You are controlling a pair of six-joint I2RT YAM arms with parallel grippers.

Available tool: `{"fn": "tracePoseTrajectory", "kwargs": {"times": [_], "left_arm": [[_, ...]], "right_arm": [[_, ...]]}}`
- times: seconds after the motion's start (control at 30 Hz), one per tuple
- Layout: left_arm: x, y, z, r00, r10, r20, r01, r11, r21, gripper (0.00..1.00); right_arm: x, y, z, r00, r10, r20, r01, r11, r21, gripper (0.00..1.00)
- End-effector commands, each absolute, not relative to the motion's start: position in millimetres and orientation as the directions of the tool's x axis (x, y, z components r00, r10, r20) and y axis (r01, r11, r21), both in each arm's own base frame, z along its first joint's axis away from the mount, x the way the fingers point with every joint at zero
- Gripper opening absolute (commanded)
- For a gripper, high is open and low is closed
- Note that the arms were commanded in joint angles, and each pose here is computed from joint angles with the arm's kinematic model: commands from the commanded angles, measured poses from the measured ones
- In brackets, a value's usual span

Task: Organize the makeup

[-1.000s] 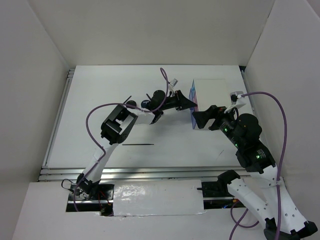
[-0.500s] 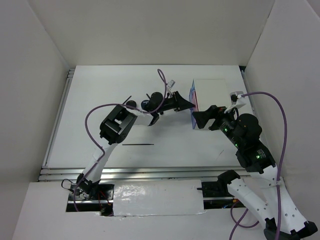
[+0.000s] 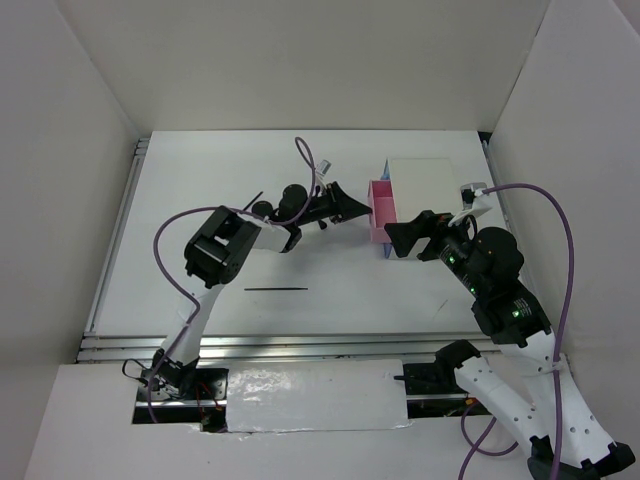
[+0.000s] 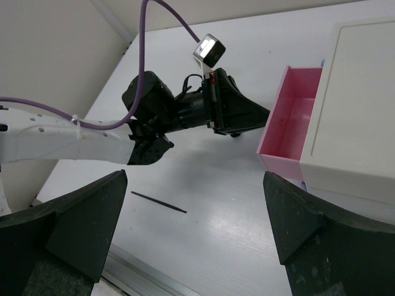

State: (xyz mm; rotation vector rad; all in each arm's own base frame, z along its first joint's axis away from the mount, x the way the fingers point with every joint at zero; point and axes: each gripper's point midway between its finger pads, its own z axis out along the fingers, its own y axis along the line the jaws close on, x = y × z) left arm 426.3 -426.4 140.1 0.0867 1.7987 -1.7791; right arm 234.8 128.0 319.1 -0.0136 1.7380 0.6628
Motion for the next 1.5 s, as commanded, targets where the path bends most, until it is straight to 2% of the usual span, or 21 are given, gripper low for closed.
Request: {"fn": "tracePoseTrajectory", "kwargs": {"times": [0.0, 0.33, 0.63, 0.73, 0.77, 0.8, 0.87, 0.9, 1.07, 1.2, 1.23, 1.27, 1.3, 1.33, 1.37, 1.4, 1.47], "left_arm": [[427, -410, 179, -0.755, -0.392, -0.526, 0.545, 0.071, -0.835, 0.19], [426, -388, 181, -0.743, -0.403, -0.534, 0.548, 0.091, -0.831, 0.19], [426, -373, 184, -0.731, -0.416, -0.541, 0.554, 0.102, -0.826, 0.26], [425, -369, 187, -0.725, -0.418, -0.547, 0.557, 0.112, -0.823, 0.36], [424, -369, 187, -0.722, -0.413, -0.555, 0.562, 0.116, -0.819, 0.47], [425, -368, 187, -0.718, -0.417, -0.558, 0.564, 0.123, -0.817, 0.54], [424, -367, 188, -0.713, -0.415, -0.566, 0.567, 0.134, -0.813, 0.97], [424, -367, 189, -0.710, -0.416, -0.568, 0.568, 0.138, -0.812, 0.99], [426, -357, 193, -0.688, -0.424, -0.589, 0.568, 0.190, -0.801, 0.99], [433, -337, 183, -0.672, -0.424, -0.607, 0.525, 0.305, -0.794, 0.99], [439, -330, 189, -0.636, -0.428, -0.643, 0.536, 0.355, -0.766, 0.99], [441, -322, 171, -0.669, -0.407, -0.621, 0.464, 0.424, -0.778, 0.99], [445, -315, 180, -0.650, -0.407, -0.643, 0.454, 0.471, -0.757, 0.99], [461, -300, 173, -0.595, -0.405, -0.695, 0.409, 0.591, -0.695, 0.99], [455, -286, 147, -0.647, -0.364, -0.670, 0.303, 0.684, -0.664, 0.99], [470, -265, 158, -0.574, -0.364, -0.734, 0.247, 0.777, -0.579, 0.99], [464, -240, 143, -0.601, -0.338, -0.724, 0.125, 0.855, -0.503, 1.00]], "right_arm": [[238, 129, 332, -0.239, 0.339, -0.910, -0.374, 0.833, 0.408, 0.99], [238, 131, 331, -0.245, 0.336, -0.909, -0.377, 0.831, 0.409, 0.99], [238, 130, 332, -0.244, 0.336, -0.910, -0.376, 0.832, 0.409, 0.99], [238, 130, 332, -0.242, 0.338, -0.910, -0.375, 0.832, 0.409, 0.99], [239, 130, 331, -0.245, 0.338, -0.909, -0.374, 0.832, 0.410, 0.99], [239, 131, 331, -0.248, 0.337, -0.909, -0.376, 0.831, 0.410, 0.99], [239, 131, 331, -0.247, 0.337, -0.909, -0.376, 0.831, 0.410, 0.99], [238, 131, 331, -0.247, 0.337, -0.909, -0.377, 0.830, 0.410, 0.99], [238, 130, 331, -0.245, 0.336, -0.909, -0.374, 0.833, 0.409, 0.99], [238, 130, 332, -0.244, 0.337, -0.910, -0.375, 0.832, 0.409, 0.99], [237, 130, 331, -0.246, 0.336, -0.909, -0.377, 0.831, 0.409, 0.99], [237, 130, 331, -0.245, 0.336, -0.909, -0.377, 0.831, 0.409, 0.99], [237, 130, 332, -0.244, 0.338, -0.909, -0.377, 0.830, 0.410, 0.99], [237, 130, 332, -0.244, 0.338, -0.909, -0.377, 0.830, 0.410, 0.99], [237, 130, 332, -0.242, 0.338, -0.910, -0.375, 0.832, 0.409, 0.99], [237, 130, 332, -0.242, 0.339, -0.909, -0.375, 0.831, 0.410, 0.99], [237, 130, 330, -0.245, 0.338, -0.909, -0.377, 0.831, 0.410, 0.99]]}}
